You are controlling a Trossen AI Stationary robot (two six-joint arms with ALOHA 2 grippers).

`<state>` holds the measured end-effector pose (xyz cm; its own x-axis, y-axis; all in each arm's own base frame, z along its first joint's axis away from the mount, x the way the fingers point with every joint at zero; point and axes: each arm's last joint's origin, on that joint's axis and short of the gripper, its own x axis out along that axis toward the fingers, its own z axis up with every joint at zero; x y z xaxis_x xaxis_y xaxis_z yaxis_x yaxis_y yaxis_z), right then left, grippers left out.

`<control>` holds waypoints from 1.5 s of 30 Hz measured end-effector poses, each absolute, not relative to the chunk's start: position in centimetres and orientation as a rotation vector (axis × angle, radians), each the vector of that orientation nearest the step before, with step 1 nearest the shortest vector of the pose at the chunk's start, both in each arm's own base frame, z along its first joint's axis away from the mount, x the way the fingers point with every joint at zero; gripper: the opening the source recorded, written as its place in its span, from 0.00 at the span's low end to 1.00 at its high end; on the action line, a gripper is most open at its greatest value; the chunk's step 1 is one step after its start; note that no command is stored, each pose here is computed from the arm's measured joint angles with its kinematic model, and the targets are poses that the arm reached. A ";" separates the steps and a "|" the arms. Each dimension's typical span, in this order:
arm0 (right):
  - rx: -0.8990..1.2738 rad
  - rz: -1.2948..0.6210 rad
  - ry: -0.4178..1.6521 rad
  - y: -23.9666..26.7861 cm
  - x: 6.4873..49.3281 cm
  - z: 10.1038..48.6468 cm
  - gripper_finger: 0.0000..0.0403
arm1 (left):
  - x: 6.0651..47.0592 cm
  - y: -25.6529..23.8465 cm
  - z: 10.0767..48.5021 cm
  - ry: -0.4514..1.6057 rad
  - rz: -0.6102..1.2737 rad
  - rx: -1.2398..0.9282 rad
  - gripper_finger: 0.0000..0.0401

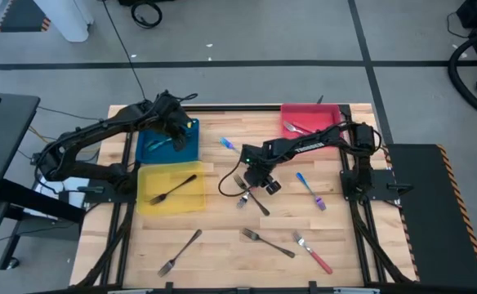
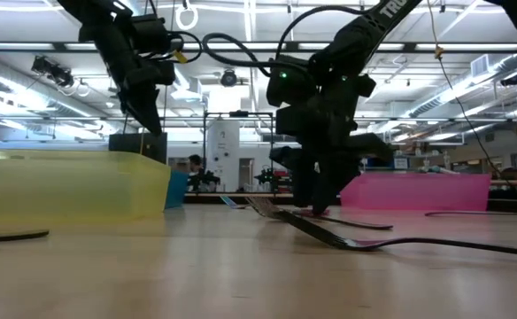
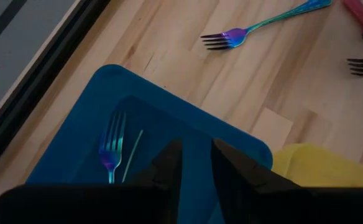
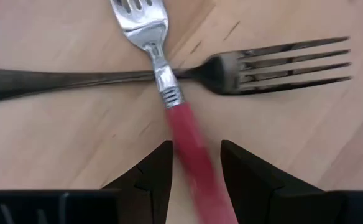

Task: Sort silverware by color (type)
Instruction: Put the red fork into the red bin

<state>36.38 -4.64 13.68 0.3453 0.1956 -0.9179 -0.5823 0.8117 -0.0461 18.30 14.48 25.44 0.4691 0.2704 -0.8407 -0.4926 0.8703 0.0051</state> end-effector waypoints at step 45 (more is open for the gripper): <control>-0.351 -0.078 1.009 -11.6 23.4 30.9 0.14 | 18.4 14.6 25.6 0.956 0.474 -0.232 0.21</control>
